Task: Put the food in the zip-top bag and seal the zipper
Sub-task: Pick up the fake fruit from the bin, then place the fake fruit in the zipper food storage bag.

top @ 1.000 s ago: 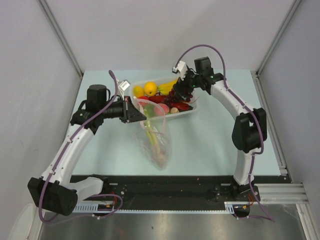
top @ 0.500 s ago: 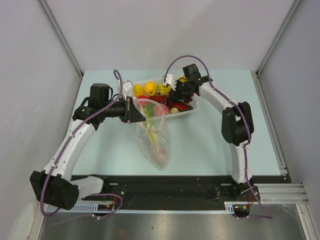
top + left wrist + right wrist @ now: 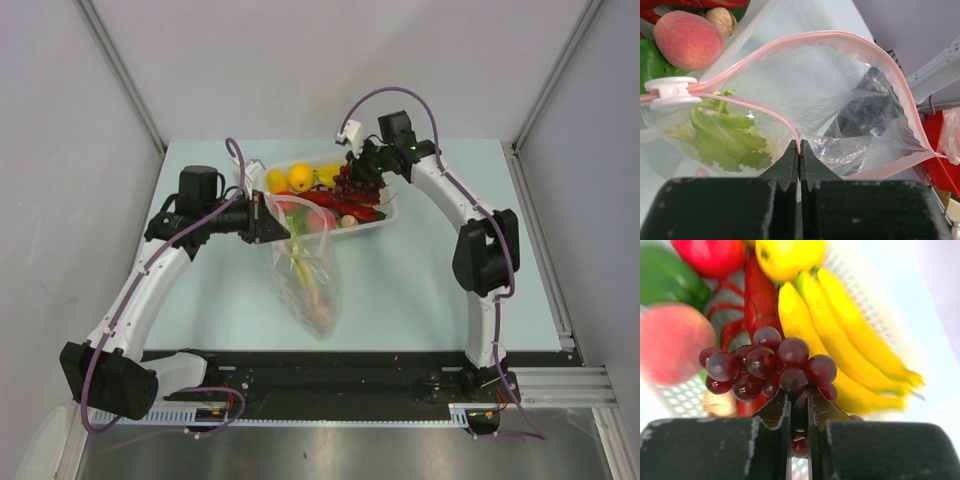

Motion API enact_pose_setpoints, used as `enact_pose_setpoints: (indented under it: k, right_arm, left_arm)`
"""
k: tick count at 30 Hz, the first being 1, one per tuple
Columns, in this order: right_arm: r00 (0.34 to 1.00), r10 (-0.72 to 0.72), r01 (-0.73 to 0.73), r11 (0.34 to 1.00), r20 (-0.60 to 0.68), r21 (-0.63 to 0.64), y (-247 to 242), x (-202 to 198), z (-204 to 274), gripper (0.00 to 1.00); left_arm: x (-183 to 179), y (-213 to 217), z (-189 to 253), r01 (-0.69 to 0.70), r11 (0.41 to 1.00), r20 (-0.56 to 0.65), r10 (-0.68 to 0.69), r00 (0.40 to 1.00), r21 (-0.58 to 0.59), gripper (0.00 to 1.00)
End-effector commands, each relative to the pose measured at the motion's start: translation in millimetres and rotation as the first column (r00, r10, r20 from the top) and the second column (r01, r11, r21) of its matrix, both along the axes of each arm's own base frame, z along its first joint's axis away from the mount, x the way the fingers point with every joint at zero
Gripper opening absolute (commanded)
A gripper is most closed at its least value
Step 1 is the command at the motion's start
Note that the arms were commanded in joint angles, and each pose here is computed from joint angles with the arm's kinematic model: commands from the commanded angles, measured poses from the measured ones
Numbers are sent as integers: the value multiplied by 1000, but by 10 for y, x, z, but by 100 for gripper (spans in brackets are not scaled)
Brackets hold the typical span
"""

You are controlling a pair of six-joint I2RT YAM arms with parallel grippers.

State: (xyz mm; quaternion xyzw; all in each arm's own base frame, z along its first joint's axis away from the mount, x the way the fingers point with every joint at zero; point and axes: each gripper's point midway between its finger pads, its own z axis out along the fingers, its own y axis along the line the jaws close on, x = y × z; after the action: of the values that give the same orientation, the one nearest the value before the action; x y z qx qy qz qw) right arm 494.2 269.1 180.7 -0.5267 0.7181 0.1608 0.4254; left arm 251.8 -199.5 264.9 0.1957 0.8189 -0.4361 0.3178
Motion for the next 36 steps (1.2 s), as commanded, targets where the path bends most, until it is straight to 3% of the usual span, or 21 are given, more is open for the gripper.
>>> enact_pose_setpoints:
  k: [1, 8, 12, 18, 22, 27, 32, 36]
  right_arm:
    - [984, -107, 64, 958, 141, 279, 4, -131, 1449, 0]
    - [976, -172, 88, 877, 136, 472, -42, -489, 2323, 0]
    - [988, -151, 102, 749, 20, 655, 79, -893, 2883, 0]
    - [981, 10, 154, 581, -196, 799, 460, -1336, 3084, 0]
    - [940, 98, 233, 518, -327, 823, 644, -1542, 3051, 0]
    - [916, 205, 201, 509, -345, 837, 932, -1855, 3029, 0]
    - [875, 222, 240, 572, -430, 785, 969, -1961, 2605, 0]
    - [859, 190, 247, 660, -476, 709, 952, -1992, 2145, 0]
  left_arm:
    - [93, 24, 189, -10, 1000, 117, 11, 993, -5, 0]
    - [177, 44, 124, -59, 998, 115, 58, 992, 0, 1]
    - [202, 32, 157, -73, 997, 128, 75, 989, -20, 0]
    - [173, -47, 158, -65, 997, 113, 69, 991, -44, 0]
    - [186, -51, 207, -73, 996, 112, 78, 991, -52, 0]
    - [159, -91, 268, -62, 995, 95, 70, 993, -79, 0]
    - [130, -88, 382, -62, 994, 113, 72, 991, -89, 0]
    - [90, -84, 456, -62, 992, 123, 75, 990, -106, 0]
